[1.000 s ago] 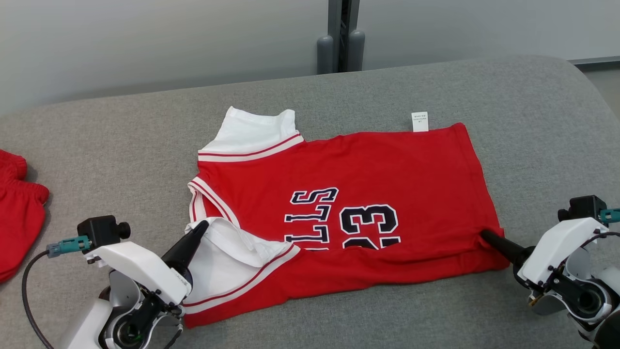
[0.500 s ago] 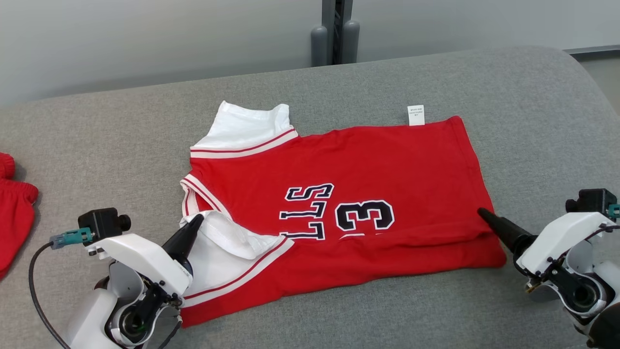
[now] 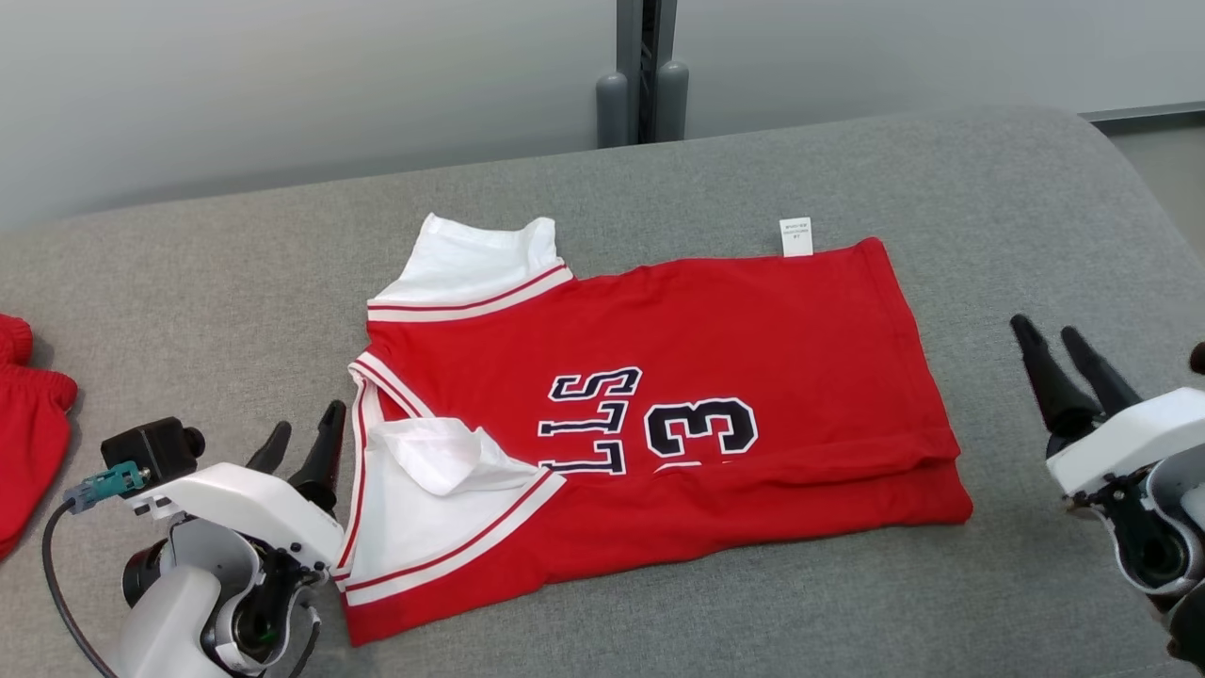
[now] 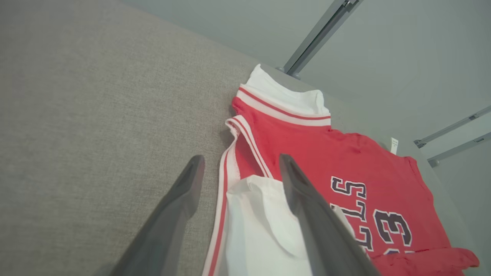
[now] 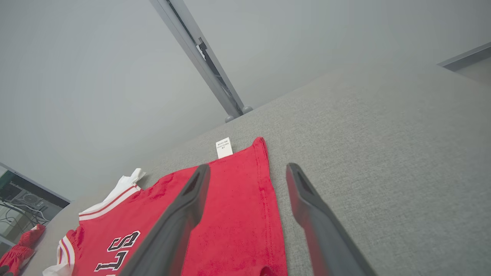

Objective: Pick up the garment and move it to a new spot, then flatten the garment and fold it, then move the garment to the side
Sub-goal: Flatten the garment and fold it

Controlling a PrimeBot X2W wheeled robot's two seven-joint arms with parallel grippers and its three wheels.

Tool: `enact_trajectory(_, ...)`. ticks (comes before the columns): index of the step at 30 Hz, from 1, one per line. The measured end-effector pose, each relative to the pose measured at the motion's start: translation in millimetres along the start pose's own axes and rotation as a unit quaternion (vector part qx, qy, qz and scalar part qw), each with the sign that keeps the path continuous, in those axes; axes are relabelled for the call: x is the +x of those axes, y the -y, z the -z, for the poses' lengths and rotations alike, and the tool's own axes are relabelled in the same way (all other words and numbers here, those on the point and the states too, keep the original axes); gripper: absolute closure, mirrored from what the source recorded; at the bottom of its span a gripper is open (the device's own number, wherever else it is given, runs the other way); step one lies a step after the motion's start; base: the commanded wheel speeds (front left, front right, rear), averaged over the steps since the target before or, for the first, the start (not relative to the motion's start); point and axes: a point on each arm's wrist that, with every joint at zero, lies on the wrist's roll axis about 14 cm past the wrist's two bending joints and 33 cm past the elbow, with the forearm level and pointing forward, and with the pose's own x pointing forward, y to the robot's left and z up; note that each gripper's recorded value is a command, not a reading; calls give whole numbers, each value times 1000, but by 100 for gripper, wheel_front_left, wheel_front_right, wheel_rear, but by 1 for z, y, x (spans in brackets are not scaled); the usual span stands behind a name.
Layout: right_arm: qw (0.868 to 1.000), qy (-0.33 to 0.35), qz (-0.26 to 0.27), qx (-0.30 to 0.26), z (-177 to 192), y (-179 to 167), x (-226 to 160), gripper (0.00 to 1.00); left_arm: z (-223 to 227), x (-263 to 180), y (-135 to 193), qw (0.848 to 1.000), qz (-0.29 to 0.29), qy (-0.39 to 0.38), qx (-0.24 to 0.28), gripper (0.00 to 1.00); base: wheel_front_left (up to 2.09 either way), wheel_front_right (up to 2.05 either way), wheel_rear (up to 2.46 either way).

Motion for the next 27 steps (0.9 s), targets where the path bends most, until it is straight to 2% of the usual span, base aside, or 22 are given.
enact_trajectory(4,996,82,-6,-17,-43,-5,-5,0,-28,-4,20,996,22,86,-10,0,0,0,0)
enact_trajectory(9,989,123,-10,-76,-41,-15,-30,0,-32,-19,29,988,29,141,-57,0,0,0,0)
enact_trajectory(11,985,136,-15,-101,-38,-24,-38,0,-27,-24,24,989,17,145,-36,0,0,0,0)
enact_trajectory(12,984,140,-16,-110,-35,-28,-42,0,-24,-26,19,989,7,146,-28,0,0,0,0)
enact_trajectory(14,982,152,-13,-113,-21,-40,-54,0,-3,-34,10,990,-26,136,24,0,0,0,0)
enact_trajectory(17,983,154,-6,-103,-12,-44,-60,0,23,-39,11,992,-28,112,48,0,0,0,0)
enact_trajectory(21,985,149,3,-91,-4,-43,-64,0,47,-42,15,995,-24,88,35,0,0,0,0)
enact_trajectory(27,985,150,9,-88,-2,-41,-68,0,73,-45,-5,993,-72,54,78,0,0,0,0)
